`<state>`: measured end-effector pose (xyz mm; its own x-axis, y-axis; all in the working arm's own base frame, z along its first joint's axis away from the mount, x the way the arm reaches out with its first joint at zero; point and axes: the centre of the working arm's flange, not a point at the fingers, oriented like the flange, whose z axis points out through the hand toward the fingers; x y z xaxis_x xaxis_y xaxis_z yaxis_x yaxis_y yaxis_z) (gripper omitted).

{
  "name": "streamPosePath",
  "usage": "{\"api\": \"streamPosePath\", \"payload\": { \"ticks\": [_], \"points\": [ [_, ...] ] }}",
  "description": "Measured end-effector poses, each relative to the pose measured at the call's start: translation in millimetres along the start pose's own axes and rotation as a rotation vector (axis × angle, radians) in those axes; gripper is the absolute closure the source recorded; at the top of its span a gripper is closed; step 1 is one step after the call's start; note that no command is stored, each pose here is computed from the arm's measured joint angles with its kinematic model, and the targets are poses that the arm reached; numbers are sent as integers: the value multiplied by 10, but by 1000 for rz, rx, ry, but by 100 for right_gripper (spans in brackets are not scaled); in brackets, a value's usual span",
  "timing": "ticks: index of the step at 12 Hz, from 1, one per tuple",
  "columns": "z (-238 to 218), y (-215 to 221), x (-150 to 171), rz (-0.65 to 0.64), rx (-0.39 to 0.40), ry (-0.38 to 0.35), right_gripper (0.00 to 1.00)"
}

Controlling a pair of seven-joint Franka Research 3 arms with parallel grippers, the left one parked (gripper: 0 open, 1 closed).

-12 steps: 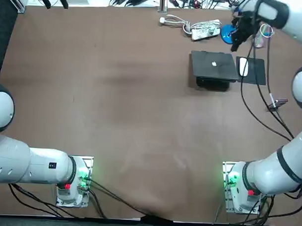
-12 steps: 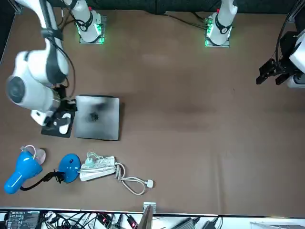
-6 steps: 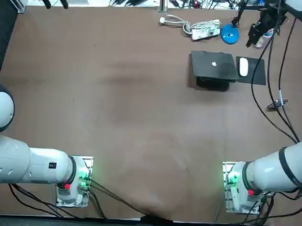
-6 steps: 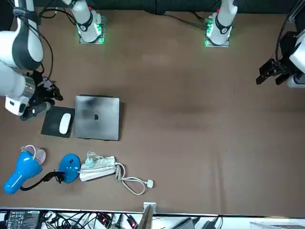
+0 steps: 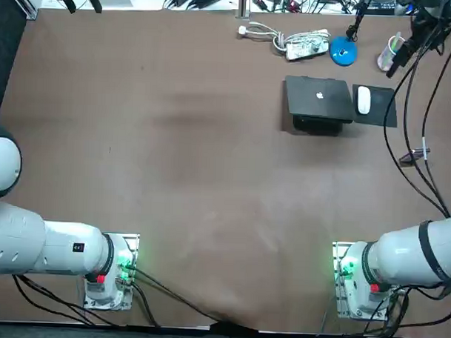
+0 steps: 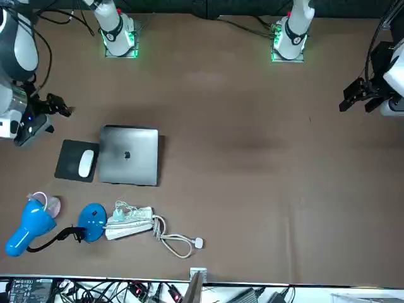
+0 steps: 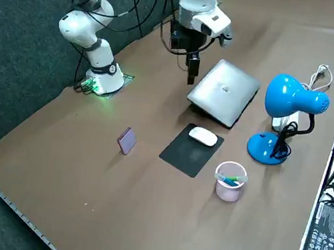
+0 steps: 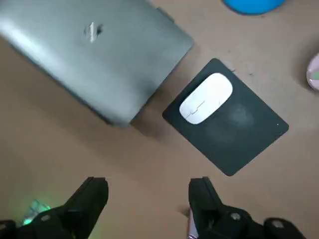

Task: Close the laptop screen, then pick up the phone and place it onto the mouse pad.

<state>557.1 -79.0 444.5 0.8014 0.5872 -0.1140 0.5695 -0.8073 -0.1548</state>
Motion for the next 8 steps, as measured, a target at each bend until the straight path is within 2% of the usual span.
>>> {"api": "streamPosePath", "payload": {
  "ticks": [8],
  "points": [
    [431,345,-948,-344,30,1,0]
  ]
}}
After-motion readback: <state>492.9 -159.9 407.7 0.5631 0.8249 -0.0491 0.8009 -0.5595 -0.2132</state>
